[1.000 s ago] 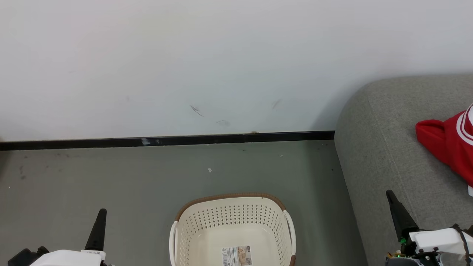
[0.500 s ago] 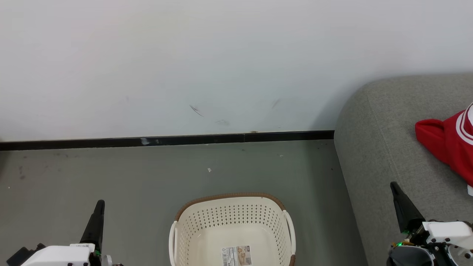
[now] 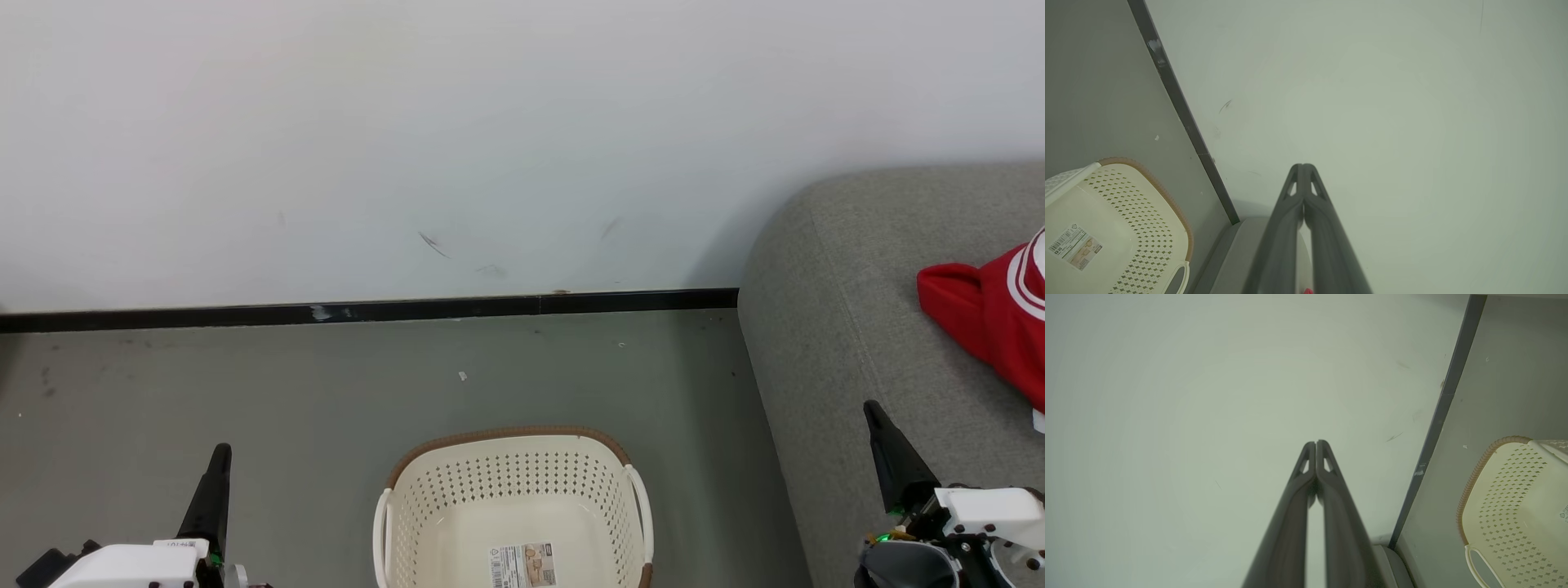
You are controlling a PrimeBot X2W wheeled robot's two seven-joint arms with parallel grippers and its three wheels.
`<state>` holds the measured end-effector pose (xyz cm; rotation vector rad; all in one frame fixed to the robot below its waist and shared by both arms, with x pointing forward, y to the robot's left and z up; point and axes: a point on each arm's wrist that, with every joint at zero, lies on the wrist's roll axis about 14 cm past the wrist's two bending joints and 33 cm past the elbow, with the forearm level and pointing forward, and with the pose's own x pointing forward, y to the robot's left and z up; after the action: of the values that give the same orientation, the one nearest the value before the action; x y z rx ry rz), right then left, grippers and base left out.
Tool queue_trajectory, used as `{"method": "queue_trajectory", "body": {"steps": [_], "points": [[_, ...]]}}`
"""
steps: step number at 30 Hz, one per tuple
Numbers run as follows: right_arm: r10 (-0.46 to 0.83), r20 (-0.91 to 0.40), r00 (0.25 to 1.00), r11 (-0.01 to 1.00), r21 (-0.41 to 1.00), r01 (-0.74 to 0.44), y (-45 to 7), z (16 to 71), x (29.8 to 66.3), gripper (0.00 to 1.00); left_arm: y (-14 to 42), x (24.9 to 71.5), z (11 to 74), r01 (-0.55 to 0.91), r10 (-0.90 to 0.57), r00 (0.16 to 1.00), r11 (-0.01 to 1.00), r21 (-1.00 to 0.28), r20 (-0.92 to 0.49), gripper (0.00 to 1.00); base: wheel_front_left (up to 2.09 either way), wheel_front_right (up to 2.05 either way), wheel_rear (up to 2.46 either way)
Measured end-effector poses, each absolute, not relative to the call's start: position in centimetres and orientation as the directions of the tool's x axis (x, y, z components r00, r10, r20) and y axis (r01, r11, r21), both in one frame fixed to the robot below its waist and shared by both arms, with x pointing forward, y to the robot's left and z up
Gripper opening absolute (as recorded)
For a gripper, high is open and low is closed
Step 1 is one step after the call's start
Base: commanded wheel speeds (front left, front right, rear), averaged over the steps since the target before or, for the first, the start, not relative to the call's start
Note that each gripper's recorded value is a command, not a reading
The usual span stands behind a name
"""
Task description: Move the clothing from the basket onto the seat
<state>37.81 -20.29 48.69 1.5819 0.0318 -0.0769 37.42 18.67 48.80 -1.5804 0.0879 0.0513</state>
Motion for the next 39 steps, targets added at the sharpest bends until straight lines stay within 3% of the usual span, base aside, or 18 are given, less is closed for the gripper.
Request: {"method": "queue_trajectory", "body": {"steps": [39], "points": [[-0.029,-0.072,0.997,-0.018,0.997,0.071,-20.33,48.62,37.81,0.0,18.69,37.64,48.9,-0.081,-0.023,0.996,-0.01,-0.997,-0.081,0.0,0.0,0.0,0.0]]}}
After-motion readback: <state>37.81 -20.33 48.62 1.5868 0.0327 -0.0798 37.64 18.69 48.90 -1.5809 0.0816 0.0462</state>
